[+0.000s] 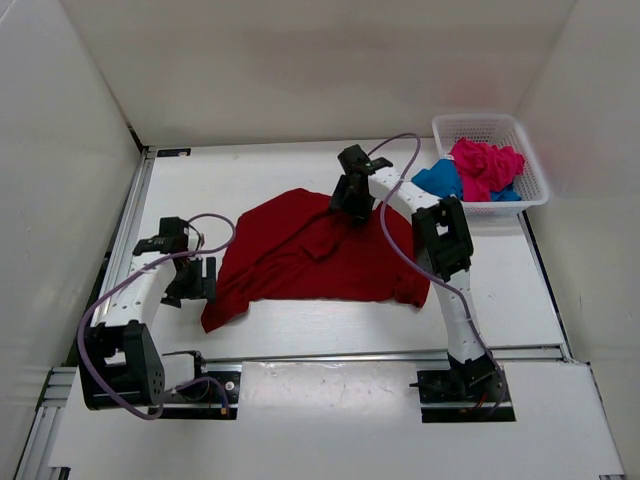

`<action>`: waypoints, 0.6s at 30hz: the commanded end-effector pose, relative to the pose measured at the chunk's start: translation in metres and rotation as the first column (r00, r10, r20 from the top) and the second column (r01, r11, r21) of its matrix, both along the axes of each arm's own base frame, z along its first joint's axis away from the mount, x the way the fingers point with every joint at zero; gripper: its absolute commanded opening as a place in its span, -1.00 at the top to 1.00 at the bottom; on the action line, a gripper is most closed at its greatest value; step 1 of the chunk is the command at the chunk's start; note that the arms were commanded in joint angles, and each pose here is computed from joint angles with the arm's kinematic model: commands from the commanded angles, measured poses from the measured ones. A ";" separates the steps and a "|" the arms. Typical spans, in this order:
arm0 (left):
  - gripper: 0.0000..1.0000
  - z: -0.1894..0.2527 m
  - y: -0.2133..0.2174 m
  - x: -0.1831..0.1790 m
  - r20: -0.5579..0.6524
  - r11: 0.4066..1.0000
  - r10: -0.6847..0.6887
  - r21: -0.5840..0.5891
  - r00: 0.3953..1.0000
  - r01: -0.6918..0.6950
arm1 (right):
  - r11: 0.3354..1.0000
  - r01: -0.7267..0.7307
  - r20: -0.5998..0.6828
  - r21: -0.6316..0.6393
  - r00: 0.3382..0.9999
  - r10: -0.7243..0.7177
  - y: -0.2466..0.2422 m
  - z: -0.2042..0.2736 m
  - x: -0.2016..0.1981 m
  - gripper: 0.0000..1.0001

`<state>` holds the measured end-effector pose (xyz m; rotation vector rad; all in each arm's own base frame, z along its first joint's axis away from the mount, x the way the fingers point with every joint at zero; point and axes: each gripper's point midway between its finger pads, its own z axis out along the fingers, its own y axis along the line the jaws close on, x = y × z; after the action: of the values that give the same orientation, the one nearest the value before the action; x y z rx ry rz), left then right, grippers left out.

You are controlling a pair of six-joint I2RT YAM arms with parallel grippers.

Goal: Fold and stack the t-shirts
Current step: Flatten out the tshirt

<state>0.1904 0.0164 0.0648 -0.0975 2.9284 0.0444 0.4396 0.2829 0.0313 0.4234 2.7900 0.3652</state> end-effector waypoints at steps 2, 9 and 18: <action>-0.80 -0.009 -0.005 -0.006 -0.017 0.999 0.002 -0.036 1.000 -0.003 | 0.996 0.083 -0.023 -0.035 0.996 -0.083 -0.008 0.008 -0.006 -0.14; -0.80 -0.004 -0.001 -0.002 0.005 0.999 0.022 -0.035 1.000 -0.022 | 0.997 0.052 0.040 -0.056 0.998 -0.050 -0.020 0.035 -0.012 0.82; -0.80 0.009 0.003 0.033 0.086 0.998 0.037 -0.048 0.996 -0.033 | 0.992 -0.073 0.223 -0.105 0.970 0.095 -0.048 0.117 -0.080 0.99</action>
<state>0.1934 0.0198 0.0620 -0.1566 2.9275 0.0074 0.3776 0.2480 0.1005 0.3352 2.7112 0.2652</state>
